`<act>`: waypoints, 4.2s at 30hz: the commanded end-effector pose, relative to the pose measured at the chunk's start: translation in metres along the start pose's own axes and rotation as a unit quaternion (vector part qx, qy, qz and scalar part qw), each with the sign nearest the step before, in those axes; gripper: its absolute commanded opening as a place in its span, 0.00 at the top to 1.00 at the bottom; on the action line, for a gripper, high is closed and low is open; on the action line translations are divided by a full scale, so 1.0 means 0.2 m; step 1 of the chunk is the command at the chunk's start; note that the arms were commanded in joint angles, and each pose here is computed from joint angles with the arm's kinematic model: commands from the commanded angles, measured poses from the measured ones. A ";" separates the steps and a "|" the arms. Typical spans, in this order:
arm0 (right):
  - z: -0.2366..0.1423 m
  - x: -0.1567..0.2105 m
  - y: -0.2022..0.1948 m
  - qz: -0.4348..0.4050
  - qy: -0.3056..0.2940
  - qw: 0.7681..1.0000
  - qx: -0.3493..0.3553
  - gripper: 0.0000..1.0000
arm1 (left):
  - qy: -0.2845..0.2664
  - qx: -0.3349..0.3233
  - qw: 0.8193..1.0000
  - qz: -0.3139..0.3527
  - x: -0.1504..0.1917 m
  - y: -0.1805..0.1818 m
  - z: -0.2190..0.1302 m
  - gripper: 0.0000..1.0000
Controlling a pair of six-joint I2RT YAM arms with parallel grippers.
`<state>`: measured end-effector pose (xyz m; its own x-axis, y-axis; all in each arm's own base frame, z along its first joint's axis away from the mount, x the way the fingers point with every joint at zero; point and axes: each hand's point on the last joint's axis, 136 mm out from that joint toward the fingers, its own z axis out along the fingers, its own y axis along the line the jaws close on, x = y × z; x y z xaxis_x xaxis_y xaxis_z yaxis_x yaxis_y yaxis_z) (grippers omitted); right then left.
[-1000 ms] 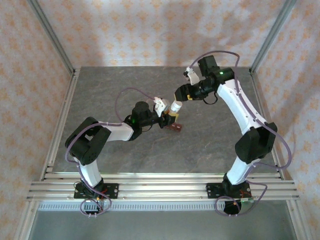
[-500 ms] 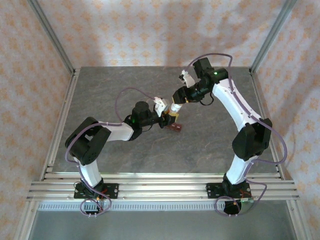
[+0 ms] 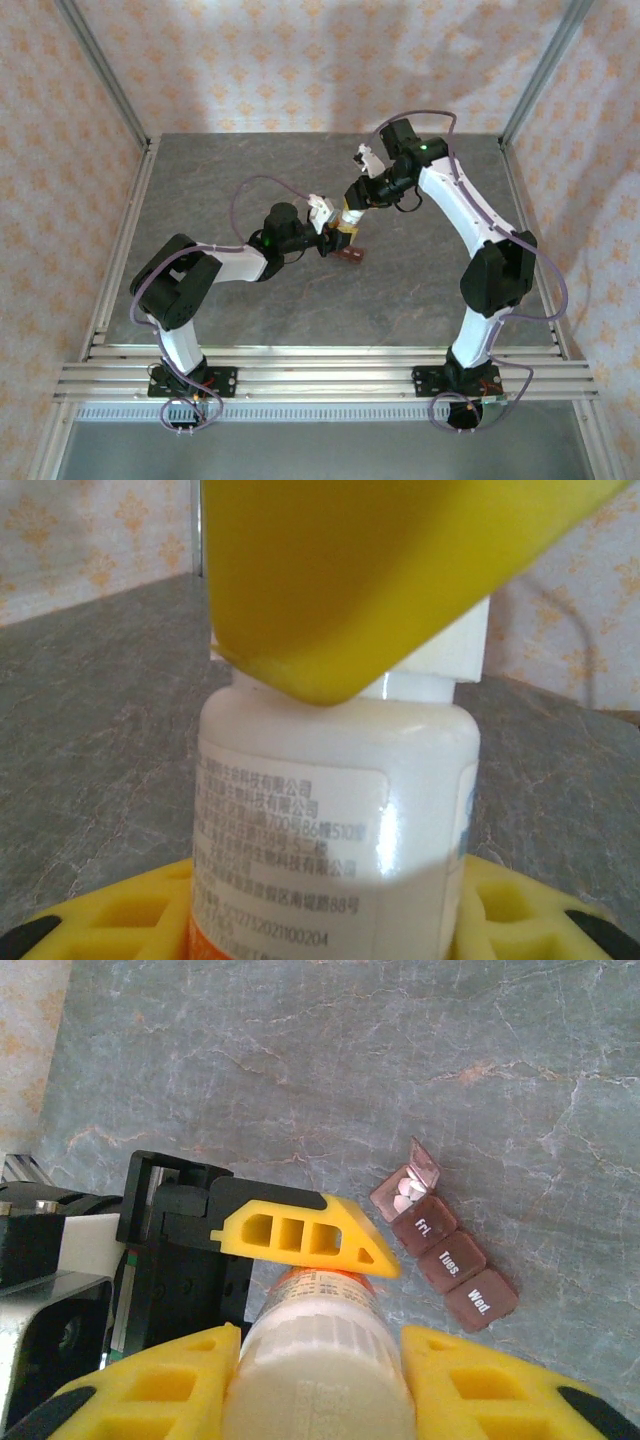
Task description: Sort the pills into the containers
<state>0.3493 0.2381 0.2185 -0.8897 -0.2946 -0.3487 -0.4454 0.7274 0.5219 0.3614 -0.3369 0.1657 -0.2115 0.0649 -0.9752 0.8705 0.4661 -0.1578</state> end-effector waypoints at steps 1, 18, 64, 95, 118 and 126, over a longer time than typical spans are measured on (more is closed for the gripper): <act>0.03 0.02 -0.04 0.041 0.003 0.999 0.023 0.64 | -0.057 0.013 0.998 0.038 -0.21 -0.07 -0.02 1.00; 0.14 0.05 -0.14 0.209 -0.041 0.971 0.105 0.59 | -0.049 0.001 0.998 0.038 -0.18 -0.04 0.02 1.00; -0.16 0.07 0.07 -0.018 -0.028 0.999 -0.019 0.42 | -0.043 0.027 0.997 0.050 -0.23 -0.12 -0.04 1.00; 0.09 0.11 -0.07 0.237 -0.101 0.962 0.090 0.67 | -0.053 0.000 0.997 0.048 -0.22 -0.05 0.00 1.00; -0.37 -0.05 0.17 -0.051 -0.086 0.995 0.025 0.26 | -0.068 0.045 0.996 0.025 -0.25 -0.08 -0.07 1.00; -0.28 -0.04 0.15 -0.052 -0.043 0.998 0.017 0.27 | -0.068 0.058 0.996 0.014 -0.26 -0.09 -0.07 1.00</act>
<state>0.3450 0.2240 0.2831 -0.8360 -0.2618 -0.4822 -0.4946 0.7400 0.4558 0.3536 -0.3356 0.1868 -0.2045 0.0118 -0.9788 0.8994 0.3970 -0.1831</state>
